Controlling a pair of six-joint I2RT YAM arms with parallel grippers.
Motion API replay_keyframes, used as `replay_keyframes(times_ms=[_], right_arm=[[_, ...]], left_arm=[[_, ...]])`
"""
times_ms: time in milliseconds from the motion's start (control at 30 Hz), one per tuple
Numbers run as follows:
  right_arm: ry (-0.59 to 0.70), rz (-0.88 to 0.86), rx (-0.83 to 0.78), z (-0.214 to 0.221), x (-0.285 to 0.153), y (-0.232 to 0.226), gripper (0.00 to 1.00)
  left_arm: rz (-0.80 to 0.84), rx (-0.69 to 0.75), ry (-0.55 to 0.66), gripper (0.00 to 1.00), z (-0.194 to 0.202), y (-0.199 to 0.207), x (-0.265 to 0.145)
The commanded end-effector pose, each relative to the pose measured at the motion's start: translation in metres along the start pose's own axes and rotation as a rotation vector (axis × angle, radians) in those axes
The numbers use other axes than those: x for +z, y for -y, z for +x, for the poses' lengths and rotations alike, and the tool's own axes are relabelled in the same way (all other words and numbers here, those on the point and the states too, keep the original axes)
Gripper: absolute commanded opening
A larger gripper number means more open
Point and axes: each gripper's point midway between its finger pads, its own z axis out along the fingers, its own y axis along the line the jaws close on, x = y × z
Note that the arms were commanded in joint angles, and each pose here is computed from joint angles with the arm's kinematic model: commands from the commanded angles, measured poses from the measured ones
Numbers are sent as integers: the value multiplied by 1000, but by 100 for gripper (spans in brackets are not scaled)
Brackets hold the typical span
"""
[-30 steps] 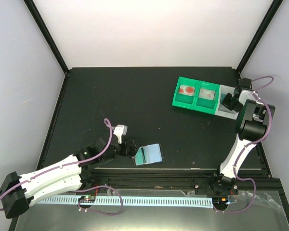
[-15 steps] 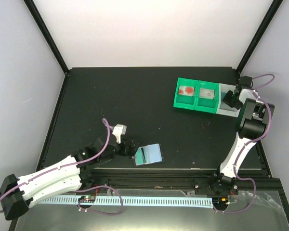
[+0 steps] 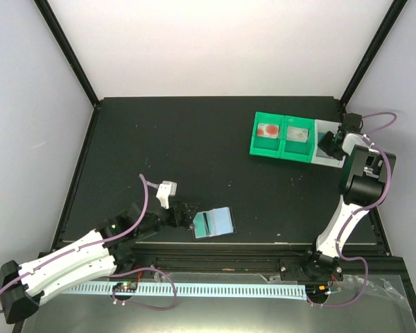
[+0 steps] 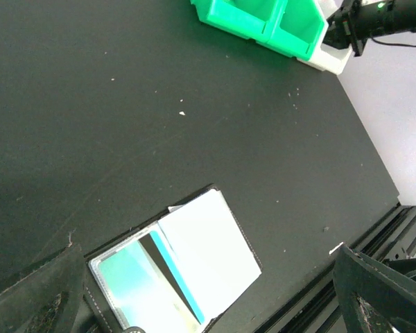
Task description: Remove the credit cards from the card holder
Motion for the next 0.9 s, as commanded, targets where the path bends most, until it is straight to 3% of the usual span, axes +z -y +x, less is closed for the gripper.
replay_keyframes(times_ms=[0, 167, 333, 500, 867], right_arm=[[65, -60, -21, -6, -42, -26, 5], [66, -83, -47, 5, -72, -41, 9], [72, -114, -142, 26, -103, -70, 18], [82, -178, -245, 54, -135, -98, 21], [-45, -358, -452, 179, -157, -143, 25]], left_arm=[[-16, -1, -16, 99, 5, -6, -1], [-25, -7, -58, 99, 16, -11, 5], [-24, -22, -116, 99, 29, -15, 11], [-35, -33, -151, 99, 35, -19, 13], [0, -114, -176, 98, 45, -21, 16]])
